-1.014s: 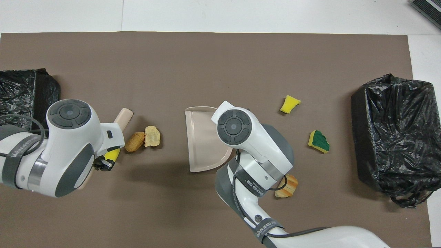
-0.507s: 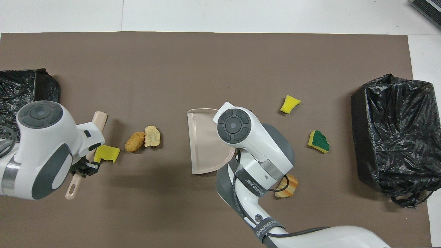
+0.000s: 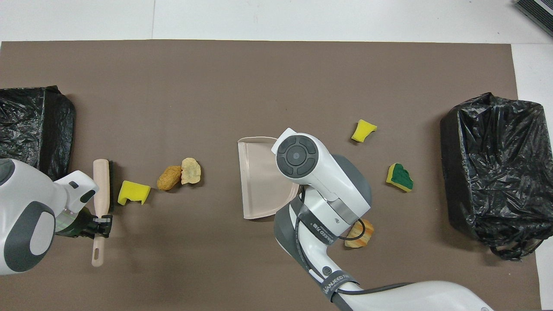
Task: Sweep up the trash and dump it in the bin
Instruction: 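Sweep the pieces into the dustpan held by the right gripper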
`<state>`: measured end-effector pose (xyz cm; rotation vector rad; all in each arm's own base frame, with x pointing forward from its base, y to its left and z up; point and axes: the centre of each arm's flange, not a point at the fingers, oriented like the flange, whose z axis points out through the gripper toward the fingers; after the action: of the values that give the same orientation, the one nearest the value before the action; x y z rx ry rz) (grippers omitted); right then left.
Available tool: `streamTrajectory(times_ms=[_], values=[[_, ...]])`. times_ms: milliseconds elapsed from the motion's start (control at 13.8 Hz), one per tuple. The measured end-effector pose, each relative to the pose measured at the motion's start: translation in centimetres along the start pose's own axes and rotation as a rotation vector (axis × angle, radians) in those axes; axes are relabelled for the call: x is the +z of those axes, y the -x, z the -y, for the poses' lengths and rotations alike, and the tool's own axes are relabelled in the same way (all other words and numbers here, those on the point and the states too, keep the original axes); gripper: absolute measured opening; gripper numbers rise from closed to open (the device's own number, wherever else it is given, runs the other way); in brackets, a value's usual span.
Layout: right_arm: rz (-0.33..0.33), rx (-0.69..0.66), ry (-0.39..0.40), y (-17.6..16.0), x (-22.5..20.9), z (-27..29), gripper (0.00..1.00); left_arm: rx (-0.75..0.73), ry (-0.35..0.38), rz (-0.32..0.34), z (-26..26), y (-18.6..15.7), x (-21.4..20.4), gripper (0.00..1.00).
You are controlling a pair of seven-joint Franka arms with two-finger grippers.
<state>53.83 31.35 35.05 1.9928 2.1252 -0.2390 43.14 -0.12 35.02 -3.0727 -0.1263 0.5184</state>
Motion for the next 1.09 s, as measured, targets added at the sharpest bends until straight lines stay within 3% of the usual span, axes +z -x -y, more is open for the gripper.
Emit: streamTrajectory(times_ms=[579,1086], values=[[-0.002,0.0,0.002,0.0,0.0,0.0,0.32,-0.021,0.103,-0.048,-12.3,-0.4,1.8,0.27],[-0.006,0.04,0.006,-0.1,0.1,0.0,0.32,0.001,0.248,-0.039,-25.6,4.2,2.1,0.27]])
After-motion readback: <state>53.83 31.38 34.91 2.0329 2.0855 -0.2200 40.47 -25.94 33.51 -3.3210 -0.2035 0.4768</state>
